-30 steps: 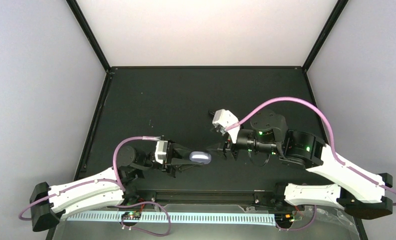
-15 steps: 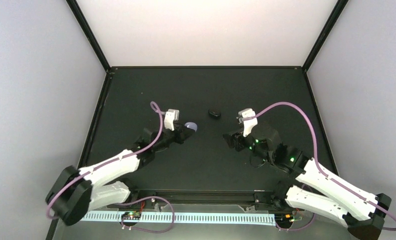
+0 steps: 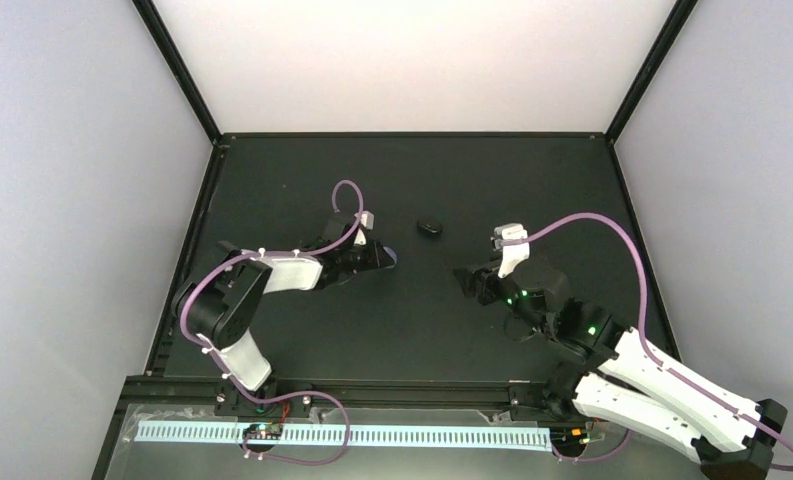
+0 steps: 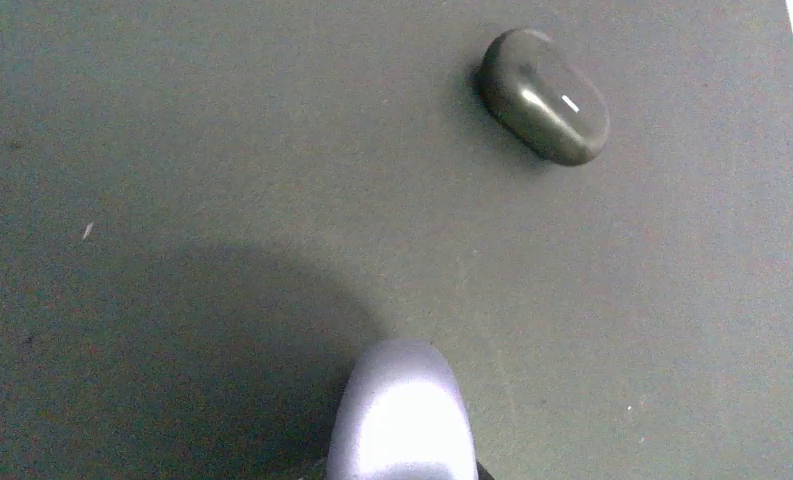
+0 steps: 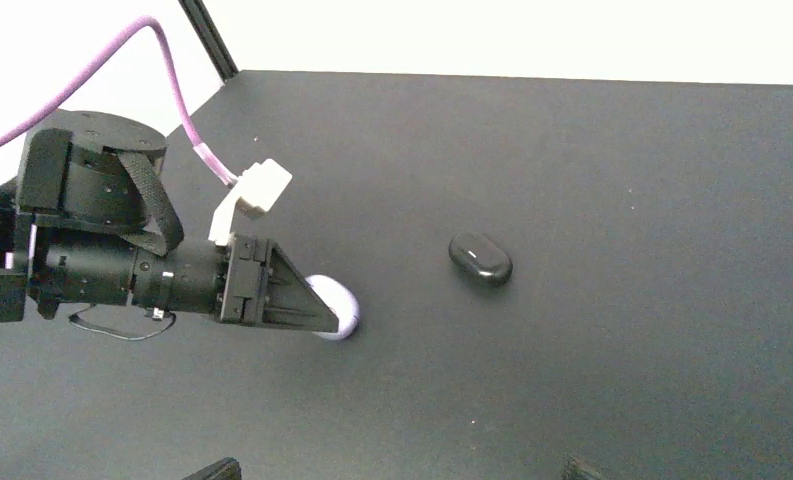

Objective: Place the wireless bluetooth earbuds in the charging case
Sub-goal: Place the charging case at the center of the board.

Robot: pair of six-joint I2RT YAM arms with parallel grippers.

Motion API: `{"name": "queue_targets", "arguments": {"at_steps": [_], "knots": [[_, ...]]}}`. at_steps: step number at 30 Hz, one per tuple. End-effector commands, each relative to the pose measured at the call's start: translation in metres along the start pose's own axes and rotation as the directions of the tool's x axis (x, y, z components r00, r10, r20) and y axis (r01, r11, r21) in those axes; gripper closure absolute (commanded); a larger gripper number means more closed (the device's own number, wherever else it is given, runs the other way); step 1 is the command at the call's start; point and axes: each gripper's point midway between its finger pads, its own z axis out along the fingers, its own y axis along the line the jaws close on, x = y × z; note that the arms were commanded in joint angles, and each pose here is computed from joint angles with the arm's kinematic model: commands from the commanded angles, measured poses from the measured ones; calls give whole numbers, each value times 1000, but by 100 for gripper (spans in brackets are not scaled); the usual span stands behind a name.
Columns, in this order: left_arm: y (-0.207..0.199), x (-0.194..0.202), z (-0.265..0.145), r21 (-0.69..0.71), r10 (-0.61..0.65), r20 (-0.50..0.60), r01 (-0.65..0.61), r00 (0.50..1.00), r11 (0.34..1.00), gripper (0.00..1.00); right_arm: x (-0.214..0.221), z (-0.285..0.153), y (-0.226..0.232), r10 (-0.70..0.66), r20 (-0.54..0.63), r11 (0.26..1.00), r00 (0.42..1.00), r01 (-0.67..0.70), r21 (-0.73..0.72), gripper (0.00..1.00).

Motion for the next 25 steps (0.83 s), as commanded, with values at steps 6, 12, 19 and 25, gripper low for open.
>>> {"name": "queue_targets", "arguments": {"at_steps": [6, 12, 19, 25], "knots": [[19, 19, 14, -77, -48, -97, 41, 994, 996, 57, -36, -22, -4, 10, 108, 1000, 994, -12, 16, 15], [26, 9, -14, -172, -41, -51, 32, 998, 985, 2, -47, -28, -8, 6, 137, 999, 990, -11, 37, 12], [12, -35, -112, -299, -6, 149, 51, 989, 953, 1, -73, -43, -29, 91, 276, 983, 957, -130, 128, 0], [-15, -62, -189, -246, 124, 353, -36, 927, 969, 1, -88, -55, -40, 86, 391, 976, 916, -156, 151, 0]]}}
